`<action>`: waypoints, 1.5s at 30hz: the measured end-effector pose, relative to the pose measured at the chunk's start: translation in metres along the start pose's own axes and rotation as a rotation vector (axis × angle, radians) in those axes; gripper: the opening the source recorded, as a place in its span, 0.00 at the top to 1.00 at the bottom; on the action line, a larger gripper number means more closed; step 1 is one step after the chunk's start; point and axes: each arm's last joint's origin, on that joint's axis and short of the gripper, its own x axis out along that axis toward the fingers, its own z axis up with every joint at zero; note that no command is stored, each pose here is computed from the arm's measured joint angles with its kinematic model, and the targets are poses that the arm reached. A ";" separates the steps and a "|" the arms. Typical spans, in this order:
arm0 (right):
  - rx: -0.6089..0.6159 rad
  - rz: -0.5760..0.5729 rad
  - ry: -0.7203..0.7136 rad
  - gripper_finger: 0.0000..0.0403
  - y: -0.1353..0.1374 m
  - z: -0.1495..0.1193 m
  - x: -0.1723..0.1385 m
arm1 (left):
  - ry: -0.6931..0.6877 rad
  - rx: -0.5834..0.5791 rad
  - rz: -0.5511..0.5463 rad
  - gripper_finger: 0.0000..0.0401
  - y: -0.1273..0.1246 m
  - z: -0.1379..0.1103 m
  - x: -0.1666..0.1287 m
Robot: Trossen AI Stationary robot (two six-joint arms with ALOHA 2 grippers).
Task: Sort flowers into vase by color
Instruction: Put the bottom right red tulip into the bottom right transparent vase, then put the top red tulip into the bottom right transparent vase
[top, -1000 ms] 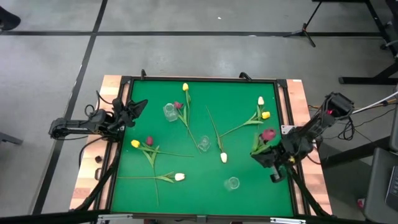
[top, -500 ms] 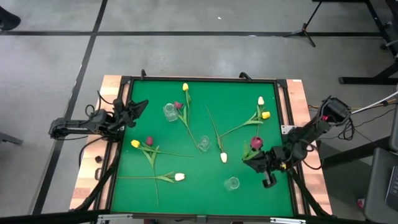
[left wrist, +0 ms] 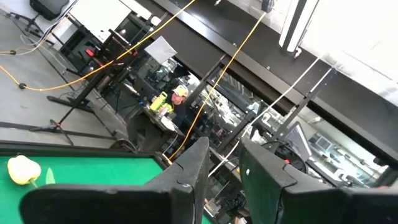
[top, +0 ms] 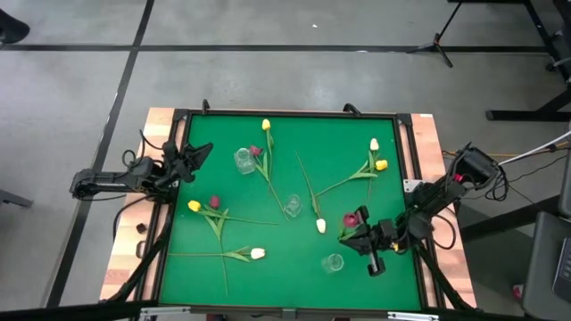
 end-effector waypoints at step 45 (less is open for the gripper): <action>-0.099 -0.090 0.109 0.52 -0.008 0.031 -0.007 | 0.008 -0.028 0.006 0.79 0.001 -0.001 0.000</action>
